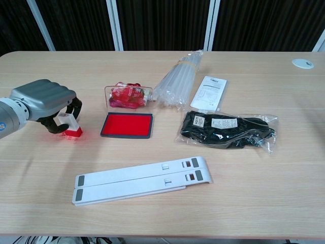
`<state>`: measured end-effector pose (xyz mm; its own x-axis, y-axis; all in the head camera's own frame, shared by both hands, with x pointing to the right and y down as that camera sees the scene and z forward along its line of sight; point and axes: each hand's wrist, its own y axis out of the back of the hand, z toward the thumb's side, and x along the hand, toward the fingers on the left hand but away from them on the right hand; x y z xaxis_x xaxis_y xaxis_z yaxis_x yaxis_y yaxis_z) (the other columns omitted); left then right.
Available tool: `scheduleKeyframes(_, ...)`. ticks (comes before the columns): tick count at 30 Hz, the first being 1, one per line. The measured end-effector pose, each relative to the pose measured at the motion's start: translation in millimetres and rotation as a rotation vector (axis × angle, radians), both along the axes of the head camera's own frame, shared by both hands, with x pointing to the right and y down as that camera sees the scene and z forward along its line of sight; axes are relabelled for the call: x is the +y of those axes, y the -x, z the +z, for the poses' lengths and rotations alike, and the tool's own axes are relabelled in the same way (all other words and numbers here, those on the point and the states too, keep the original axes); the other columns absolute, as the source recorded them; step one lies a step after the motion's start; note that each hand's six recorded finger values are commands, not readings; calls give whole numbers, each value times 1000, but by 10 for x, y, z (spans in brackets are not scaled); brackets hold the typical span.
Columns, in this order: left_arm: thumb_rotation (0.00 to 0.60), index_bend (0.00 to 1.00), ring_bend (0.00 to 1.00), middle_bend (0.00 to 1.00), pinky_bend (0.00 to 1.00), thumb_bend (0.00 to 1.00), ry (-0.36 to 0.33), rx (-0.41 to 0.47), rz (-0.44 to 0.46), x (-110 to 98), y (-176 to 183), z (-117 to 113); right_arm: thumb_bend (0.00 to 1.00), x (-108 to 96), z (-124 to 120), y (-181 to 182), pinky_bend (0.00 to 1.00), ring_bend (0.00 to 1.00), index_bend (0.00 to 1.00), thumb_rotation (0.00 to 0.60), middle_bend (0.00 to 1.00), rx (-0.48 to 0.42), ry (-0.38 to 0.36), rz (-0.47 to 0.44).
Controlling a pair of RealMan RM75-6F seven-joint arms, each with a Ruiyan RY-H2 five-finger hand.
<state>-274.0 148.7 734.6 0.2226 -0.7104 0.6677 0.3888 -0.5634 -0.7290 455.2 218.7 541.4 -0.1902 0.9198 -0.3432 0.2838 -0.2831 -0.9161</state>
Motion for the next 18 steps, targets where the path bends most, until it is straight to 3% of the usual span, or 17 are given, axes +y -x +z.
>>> scheduleKeyframes(18,600,514,455,510,565,345,7,-27,4,0,10,1,66,-1,-2,1,177,0,0,600,0,1,1,-1)
